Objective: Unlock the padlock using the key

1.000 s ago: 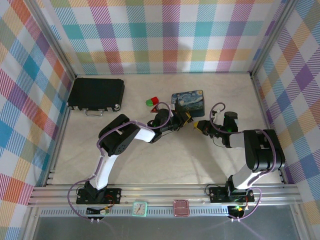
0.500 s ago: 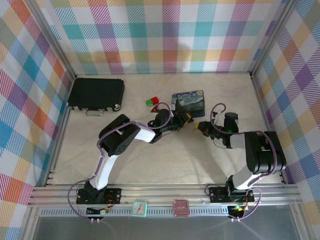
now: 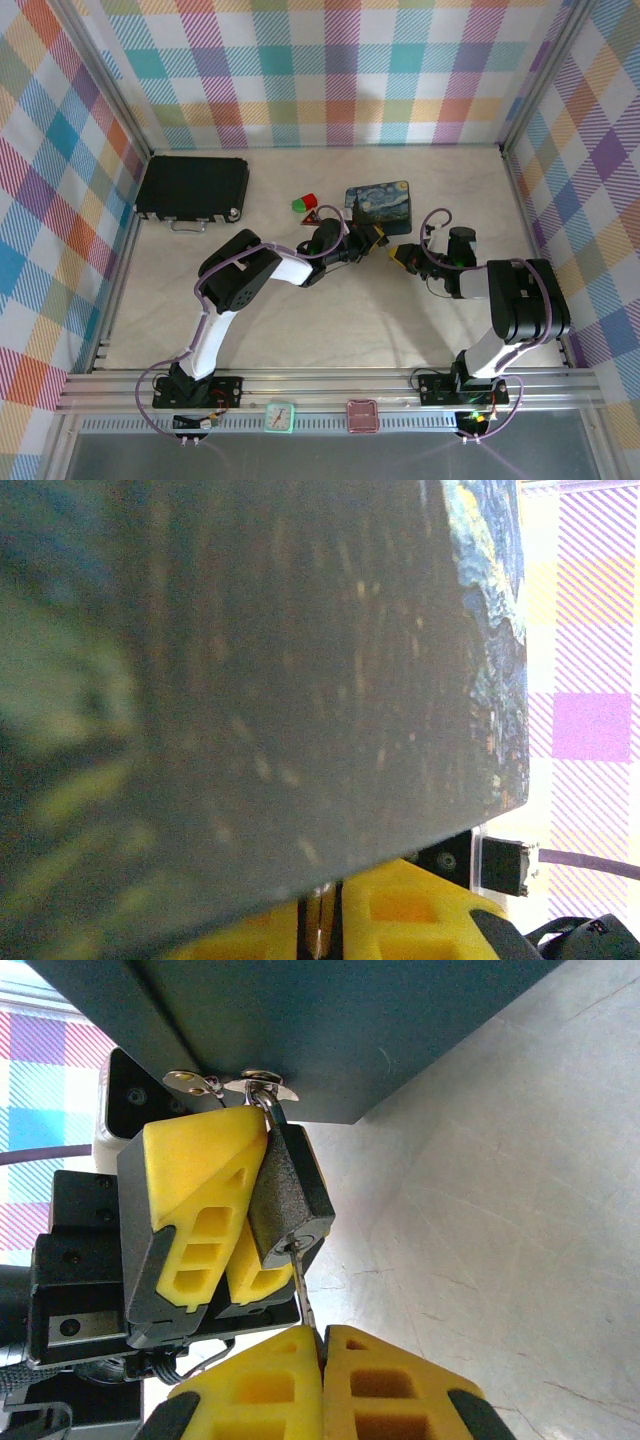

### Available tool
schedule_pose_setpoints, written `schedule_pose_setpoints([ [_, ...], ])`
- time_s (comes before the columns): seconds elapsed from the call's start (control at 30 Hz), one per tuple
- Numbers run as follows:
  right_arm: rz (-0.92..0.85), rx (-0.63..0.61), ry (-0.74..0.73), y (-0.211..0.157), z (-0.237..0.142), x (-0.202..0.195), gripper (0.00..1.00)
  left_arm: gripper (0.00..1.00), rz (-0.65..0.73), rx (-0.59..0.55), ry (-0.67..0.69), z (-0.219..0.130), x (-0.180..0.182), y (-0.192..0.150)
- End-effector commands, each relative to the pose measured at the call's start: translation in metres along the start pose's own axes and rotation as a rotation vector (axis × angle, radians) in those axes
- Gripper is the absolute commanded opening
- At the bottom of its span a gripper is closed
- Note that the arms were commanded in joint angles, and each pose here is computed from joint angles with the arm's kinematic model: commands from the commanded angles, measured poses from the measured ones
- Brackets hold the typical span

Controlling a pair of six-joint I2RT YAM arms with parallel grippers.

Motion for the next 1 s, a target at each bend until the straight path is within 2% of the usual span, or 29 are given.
schedule_pose_setpoints([
  [0.0, -0.038, -0.02, 0.052, 0.007, -0.001, 0.012, 0.0, 0.0, 0.034, 0.036, -0.096, 0.0, -0.038, -0.013],
  [0.23, -0.027, -0.03, 0.077, 0.011, -0.001, 0.018, 0.0, 0.0, 0.027, 0.053, -0.104, 0.001, -0.038, -0.018],
  [0.6, 0.108, 0.008, 0.18, 0.014, 0.007, 0.032, 0.0, 0.0, 0.006, 0.085, -0.135, 0.009, -0.039, -0.035],
  [0.83, 0.203, -0.004, 0.093, 0.025, 0.007, 0.009, 0.0, 0.0, 0.001, 0.123, -0.151, 0.001, -0.046, -0.042],
  [0.97, 0.331, 0.01, 0.084, 0.034, 0.008, -0.007, 0.0, 0.0, -0.035, 0.184, -0.183, 0.001, -0.051, -0.055],
])
Point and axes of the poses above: each hand's point on the last joint's axis, 136 mm out from that joint toward the fingers, its own z axis out along the fingers, its own x axis along the line the jaws close on, y = z × x, the point moved 4 cm from there along -z, back along the fingers, and after that the axes turned 7 degrees about -z, right-handed, at the moved point
